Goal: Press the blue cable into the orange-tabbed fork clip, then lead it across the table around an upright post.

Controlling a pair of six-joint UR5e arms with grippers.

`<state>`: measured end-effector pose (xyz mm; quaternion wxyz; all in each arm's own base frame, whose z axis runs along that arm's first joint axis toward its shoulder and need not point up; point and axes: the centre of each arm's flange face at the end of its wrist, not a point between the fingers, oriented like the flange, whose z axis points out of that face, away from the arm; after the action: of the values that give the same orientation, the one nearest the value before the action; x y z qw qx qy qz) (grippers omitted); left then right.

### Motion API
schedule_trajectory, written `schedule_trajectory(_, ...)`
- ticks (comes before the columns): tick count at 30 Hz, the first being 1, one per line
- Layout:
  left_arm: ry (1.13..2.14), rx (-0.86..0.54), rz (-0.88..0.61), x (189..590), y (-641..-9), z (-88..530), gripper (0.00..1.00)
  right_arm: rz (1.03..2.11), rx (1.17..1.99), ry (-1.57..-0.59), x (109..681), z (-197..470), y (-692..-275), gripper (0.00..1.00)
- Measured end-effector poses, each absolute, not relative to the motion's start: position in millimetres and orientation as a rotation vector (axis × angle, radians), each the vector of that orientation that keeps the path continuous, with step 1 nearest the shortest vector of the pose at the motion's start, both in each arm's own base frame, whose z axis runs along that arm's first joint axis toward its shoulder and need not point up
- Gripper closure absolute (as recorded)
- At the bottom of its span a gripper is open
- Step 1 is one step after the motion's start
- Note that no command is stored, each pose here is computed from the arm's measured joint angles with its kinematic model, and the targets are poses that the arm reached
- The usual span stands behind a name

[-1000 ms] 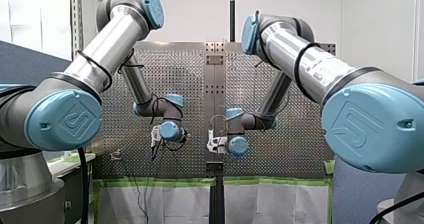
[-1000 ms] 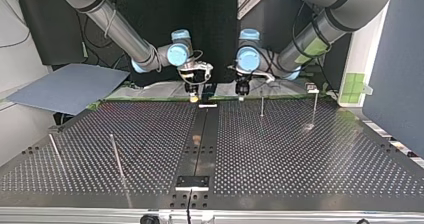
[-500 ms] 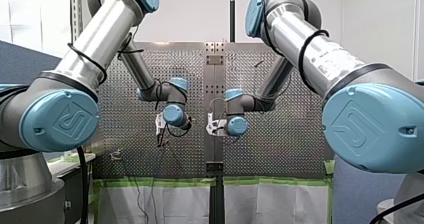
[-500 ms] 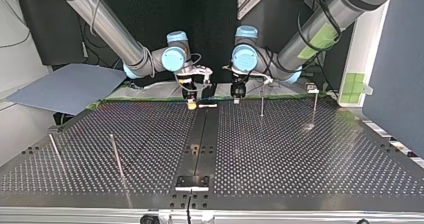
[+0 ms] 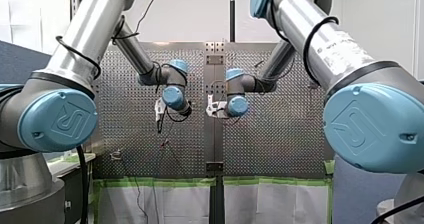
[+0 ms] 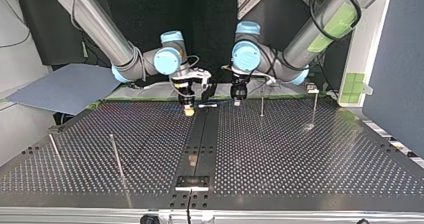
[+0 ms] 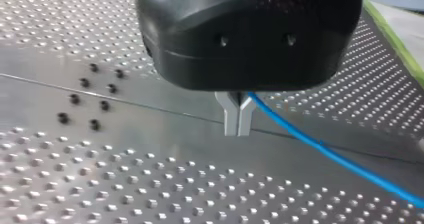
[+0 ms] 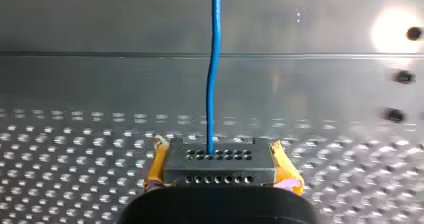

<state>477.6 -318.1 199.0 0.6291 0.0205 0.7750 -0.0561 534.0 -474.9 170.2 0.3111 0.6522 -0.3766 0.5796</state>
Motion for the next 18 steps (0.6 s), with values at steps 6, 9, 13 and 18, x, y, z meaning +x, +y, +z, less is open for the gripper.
schedule_trajectory(6,1.744,0.044,-0.137,477.1,-321.4,236.8,1.00,1.552,1.702,-0.982,531.6,206.7,-472.3,1.00)
schedule_trajectory(9,1.716,0.039,-0.152,478.1,-325.0,261.9,1.00,1.573,1.682,-0.969,532.8,230.4,-471.2,1.00)
schedule_trajectory(13,1.682,0.037,-0.169,477.7,-329.6,292.5,1.00,1.596,1.659,-0.956,533.4,259.8,-469.2,1.00)
schedule_trajectory(18,1.628,0.027,-0.193,475.8,-333.1,334.3,1.00,1.629,1.621,-0.940,531.3,295.7,-466.0,1.00)
